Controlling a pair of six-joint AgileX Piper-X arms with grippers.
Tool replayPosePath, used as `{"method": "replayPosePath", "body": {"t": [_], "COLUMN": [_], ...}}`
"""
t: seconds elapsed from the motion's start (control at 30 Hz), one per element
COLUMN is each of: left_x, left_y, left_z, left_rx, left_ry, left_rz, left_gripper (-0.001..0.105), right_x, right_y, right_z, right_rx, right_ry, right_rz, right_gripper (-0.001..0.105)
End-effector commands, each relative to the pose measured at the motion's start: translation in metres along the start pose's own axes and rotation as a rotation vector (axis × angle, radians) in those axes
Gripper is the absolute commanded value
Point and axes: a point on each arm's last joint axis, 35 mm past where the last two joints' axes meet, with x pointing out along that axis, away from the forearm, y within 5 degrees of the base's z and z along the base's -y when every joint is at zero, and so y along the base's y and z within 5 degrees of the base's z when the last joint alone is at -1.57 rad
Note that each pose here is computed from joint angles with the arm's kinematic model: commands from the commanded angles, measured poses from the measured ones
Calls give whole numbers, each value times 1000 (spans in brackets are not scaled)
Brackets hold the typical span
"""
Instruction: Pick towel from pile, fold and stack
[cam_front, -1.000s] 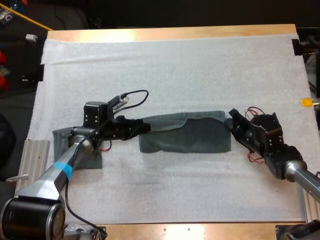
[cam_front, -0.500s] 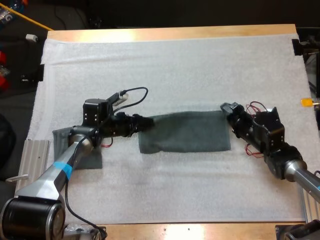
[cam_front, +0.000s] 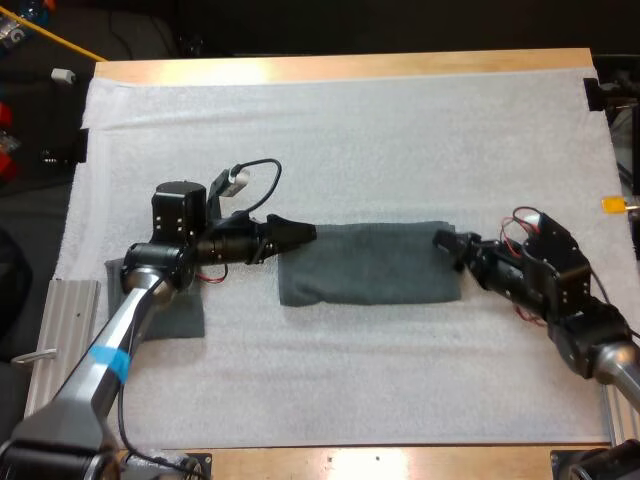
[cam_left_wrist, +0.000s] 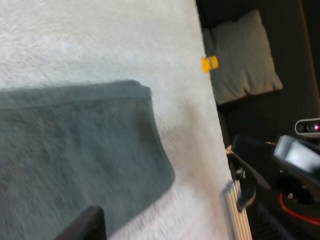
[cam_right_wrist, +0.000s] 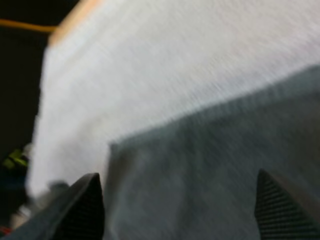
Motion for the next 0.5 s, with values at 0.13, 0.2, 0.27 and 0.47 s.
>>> {"method": "replayPosePath", "body": {"t": [0.13, 0.2, 0.27, 0.47], "left_x": [-19, -25, -33, -60], "left_y": [-23, -28, -33, -50], "left_z": [-21, -30, -39, -76], "left_rx": [94, 106, 138, 211], "left_ry": [-16, -20, -33, -44], "left_rz": [75, 129, 186, 358], "left_gripper": [60, 60, 60, 60], "right_x": [-34, -44, -54, -79], "right_y": [7, 11, 16, 33], "right_z": [0, 2, 8, 27], "right_rx": [-145, -192, -235, -322], "right_ry": [108, 132, 142, 198], "right_rz": [-120, -160, -190, -244], "right_gripper": [63, 63, 63, 63]}}
